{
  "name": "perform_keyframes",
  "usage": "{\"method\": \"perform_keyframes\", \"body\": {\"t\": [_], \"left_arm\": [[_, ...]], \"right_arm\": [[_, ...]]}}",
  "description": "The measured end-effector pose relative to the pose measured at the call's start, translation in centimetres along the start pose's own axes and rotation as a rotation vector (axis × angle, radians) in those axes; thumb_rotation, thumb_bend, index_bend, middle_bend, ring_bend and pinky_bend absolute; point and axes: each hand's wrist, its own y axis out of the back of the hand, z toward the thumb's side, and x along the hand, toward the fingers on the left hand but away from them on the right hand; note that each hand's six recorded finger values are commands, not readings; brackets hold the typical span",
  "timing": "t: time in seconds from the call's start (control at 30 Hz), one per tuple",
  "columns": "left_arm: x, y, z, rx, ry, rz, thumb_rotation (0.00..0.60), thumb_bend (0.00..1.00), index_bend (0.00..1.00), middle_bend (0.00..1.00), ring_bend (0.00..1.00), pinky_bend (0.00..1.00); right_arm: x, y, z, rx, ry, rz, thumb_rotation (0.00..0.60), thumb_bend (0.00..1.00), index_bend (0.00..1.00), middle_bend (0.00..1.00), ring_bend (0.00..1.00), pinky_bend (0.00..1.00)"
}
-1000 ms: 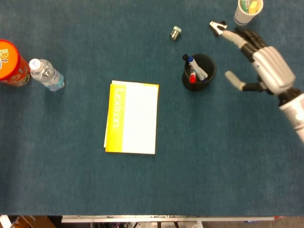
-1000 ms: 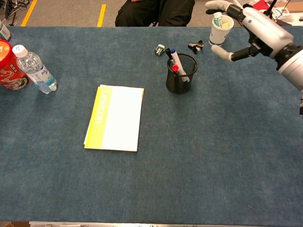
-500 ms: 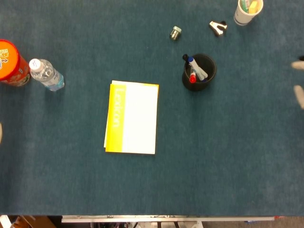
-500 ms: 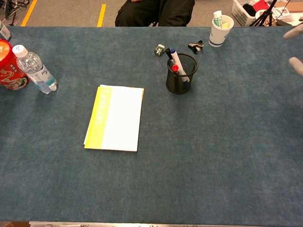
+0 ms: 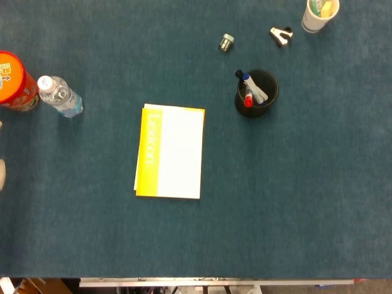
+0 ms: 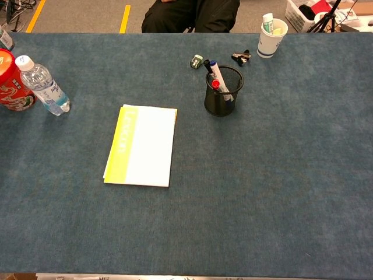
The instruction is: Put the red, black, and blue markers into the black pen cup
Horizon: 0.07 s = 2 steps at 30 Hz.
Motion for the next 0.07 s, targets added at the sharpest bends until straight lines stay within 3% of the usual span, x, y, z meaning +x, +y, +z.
{"method": "perform_keyframes", "body": {"t": [0.07], "left_arm": [[0.04, -0.02, 0.01, 0.003, -0.001, -0.002, 0.600, 0.48, 0.17, 0.20, 0.20, 0.20]], "right_arm": [[-0.06, -0.05, -0.34, 0.000, -0.007, 0.001, 0.600, 0.39, 0.33, 0.27, 0.13, 0.06]]}}
